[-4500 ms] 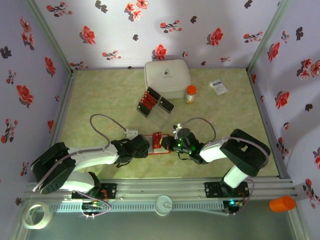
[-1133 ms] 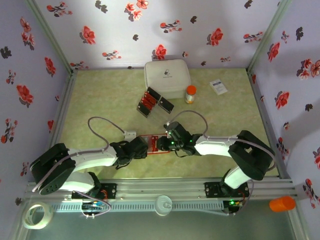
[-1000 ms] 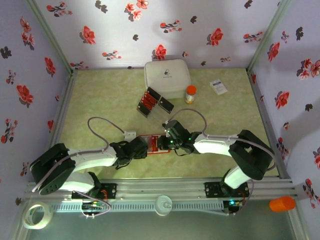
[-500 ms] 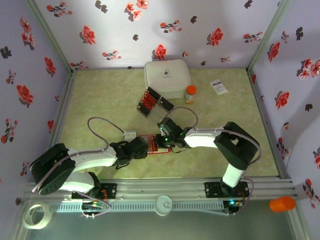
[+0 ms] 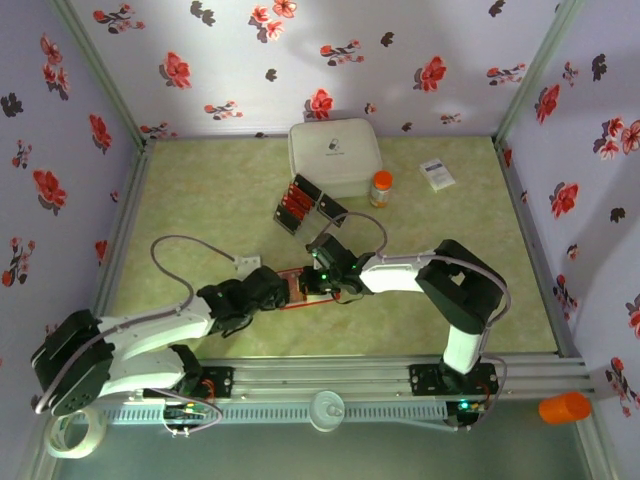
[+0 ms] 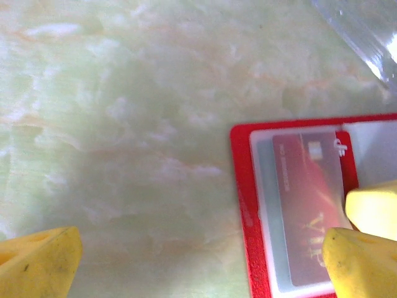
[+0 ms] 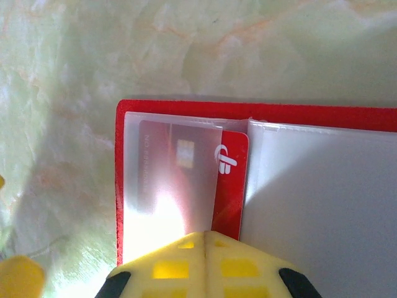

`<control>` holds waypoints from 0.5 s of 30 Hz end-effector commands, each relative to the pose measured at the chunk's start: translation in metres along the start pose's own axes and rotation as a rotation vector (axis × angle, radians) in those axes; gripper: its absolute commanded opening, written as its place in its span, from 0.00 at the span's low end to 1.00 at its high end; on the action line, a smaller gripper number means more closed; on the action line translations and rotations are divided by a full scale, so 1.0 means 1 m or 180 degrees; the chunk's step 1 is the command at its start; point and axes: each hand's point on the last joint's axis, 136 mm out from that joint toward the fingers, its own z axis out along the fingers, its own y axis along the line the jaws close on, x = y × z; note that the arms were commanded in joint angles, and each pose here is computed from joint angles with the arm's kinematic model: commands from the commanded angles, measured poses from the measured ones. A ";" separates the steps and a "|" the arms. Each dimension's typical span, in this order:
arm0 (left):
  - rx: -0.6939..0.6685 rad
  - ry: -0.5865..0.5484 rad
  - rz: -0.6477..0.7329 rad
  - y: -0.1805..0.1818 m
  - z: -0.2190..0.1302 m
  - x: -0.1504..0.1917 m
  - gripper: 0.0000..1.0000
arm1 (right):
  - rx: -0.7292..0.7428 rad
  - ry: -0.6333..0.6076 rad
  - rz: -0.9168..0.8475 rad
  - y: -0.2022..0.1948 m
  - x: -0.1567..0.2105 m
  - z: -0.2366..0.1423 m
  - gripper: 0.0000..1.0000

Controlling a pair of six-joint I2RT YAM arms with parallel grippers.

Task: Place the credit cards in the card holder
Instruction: Insert the credit card into the card slot.

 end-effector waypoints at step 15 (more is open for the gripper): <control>-0.0407 0.0319 0.0102 0.029 0.028 0.024 1.00 | -0.0089 -0.0057 0.0059 0.010 0.007 -0.007 0.00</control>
